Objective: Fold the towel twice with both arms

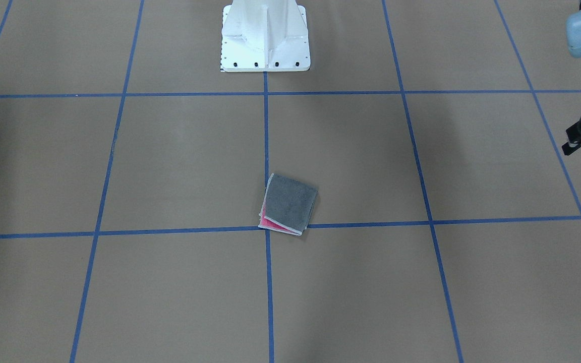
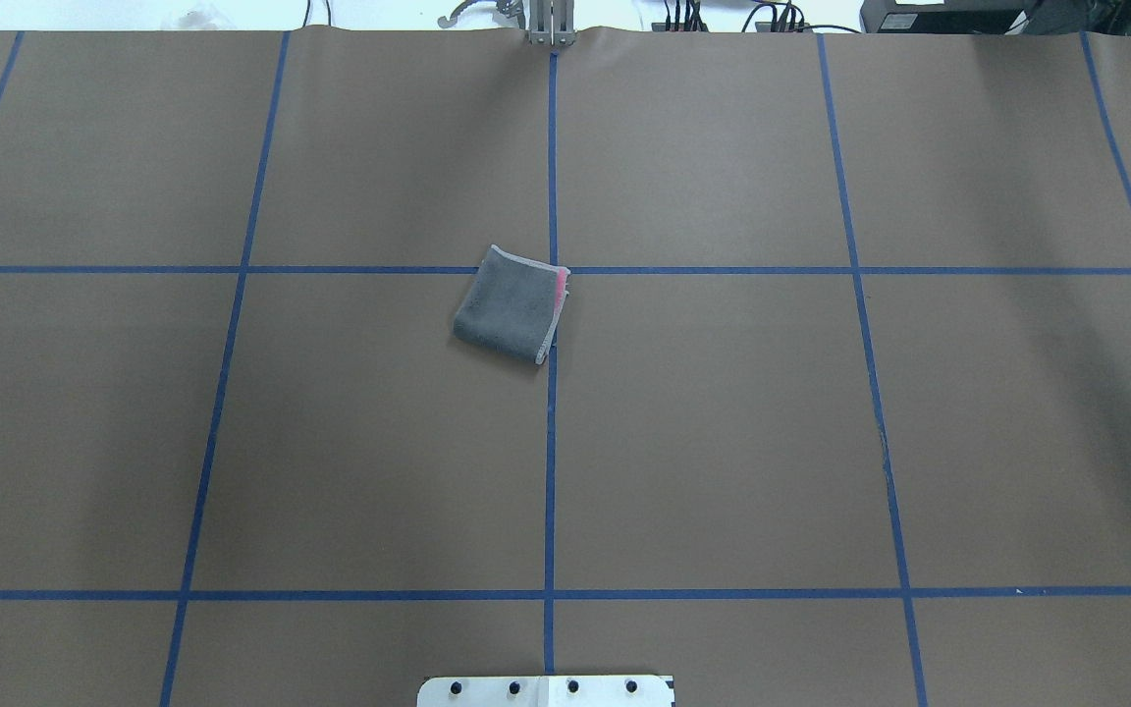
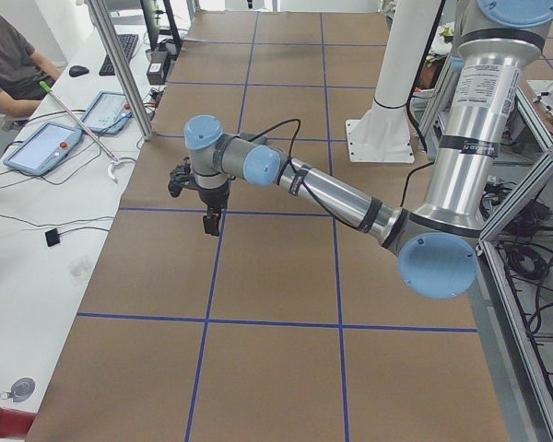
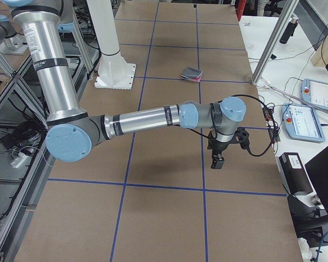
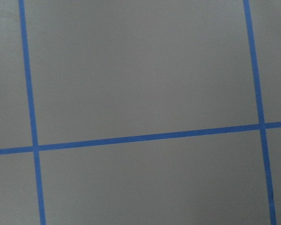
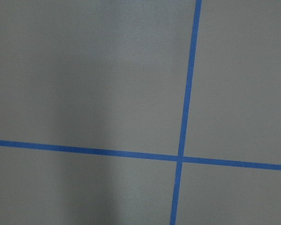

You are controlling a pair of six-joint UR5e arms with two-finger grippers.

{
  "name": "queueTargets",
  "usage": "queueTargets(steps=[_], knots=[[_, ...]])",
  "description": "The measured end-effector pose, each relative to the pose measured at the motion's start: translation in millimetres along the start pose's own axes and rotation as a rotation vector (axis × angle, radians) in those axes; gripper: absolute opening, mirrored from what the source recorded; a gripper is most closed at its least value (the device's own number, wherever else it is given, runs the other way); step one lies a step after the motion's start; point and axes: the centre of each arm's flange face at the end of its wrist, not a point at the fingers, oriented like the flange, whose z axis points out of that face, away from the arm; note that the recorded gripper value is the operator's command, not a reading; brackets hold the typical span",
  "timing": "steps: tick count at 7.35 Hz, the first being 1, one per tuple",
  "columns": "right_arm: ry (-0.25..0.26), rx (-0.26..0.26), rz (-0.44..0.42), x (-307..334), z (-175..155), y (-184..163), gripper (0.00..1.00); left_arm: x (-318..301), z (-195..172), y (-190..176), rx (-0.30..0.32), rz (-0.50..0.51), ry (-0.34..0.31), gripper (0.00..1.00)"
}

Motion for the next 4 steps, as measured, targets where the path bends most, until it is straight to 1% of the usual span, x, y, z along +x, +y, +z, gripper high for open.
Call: queueTargets(steps=[1, 2, 3, 4], knots=[[-0.014, -0.005, 0.006, 2.5, 4.2, 12.0, 1.0, -17.4, -2.9, 8.7, -0.005, 0.029, 0.0, 1.0], [-0.044, -0.012, 0.011, 2.5, 9.3, 21.6, 1.0, -25.6, -5.6, 13.7, -0.005, 0.044, -0.001, 1.0], [-0.064, -0.022, 0.014, 2.2, 14.5, 27.2, 1.0, -27.3, -10.3, 16.3, 0.003, 0.05, 0.0, 1.0], [-0.075, -0.033, 0.02, 4.9, 20.7, 42.1, 1.0, -27.2, -15.6, 18.2, 0.012, 0.053, 0.001, 1.0]])
